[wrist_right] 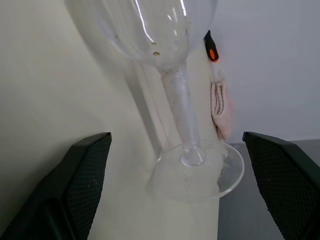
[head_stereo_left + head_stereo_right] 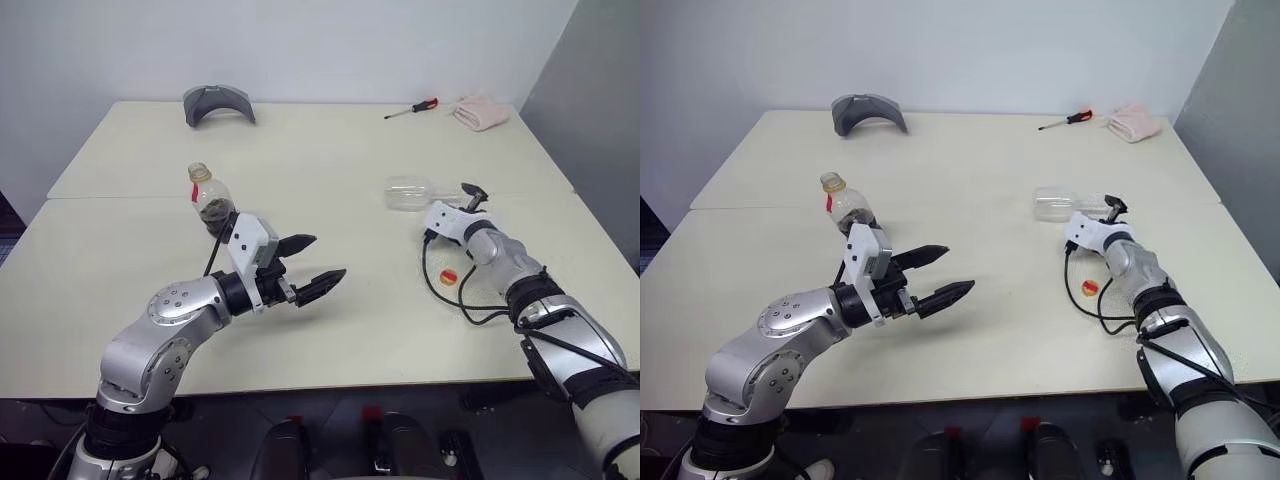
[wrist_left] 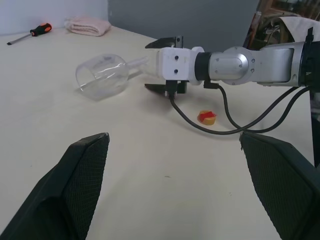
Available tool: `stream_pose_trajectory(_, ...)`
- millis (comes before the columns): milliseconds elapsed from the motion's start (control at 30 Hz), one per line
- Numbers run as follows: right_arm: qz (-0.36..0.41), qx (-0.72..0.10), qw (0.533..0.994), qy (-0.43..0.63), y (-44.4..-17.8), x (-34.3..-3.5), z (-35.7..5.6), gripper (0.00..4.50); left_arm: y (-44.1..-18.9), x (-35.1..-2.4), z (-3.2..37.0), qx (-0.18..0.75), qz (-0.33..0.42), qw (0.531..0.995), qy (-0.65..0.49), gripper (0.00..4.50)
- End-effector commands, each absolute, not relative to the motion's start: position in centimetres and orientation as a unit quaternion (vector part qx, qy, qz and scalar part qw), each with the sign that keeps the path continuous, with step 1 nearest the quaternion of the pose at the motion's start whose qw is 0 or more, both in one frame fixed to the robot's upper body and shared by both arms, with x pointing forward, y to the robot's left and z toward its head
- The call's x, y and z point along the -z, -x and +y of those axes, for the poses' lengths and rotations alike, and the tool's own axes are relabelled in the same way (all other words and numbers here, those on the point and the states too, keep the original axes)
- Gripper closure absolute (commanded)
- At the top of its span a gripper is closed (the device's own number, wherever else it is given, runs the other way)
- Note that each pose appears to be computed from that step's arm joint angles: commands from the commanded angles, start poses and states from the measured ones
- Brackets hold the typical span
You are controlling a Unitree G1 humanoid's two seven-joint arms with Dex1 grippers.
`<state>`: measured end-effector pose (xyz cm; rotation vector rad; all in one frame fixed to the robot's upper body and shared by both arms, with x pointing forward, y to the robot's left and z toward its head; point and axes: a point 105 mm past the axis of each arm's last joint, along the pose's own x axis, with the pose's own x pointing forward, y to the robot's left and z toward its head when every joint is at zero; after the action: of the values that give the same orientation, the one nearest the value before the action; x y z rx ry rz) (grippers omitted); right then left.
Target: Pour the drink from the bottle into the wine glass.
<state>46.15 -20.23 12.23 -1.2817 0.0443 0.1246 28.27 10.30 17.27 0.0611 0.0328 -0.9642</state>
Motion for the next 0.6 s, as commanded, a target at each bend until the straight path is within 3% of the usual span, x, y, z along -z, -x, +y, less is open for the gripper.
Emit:
stream_pose_trajectory(33,-0.008,-0.045,0.805,0.592,-46.7,-14.4,-19.9,0.0,-28.3,-18.2,10.6,0.458,-0.002,0.889,-0.033,0.02)
stream_pose_trajectory(333,-0.044,-0.068,0.834,0.546,-45.9,-15.4,-19.7,0.0,-28.0,-18.3,10.6,0.452,-0.002,0.892,-0.029,0.02)
stream_pose_trajectory(600,-0.07,-0.095,0.836,0.536,-42.5,-16.6,-19.0,0.0,-28.0,-18.2,10.4,0.452,0.0,0.892,-0.022,0.02)
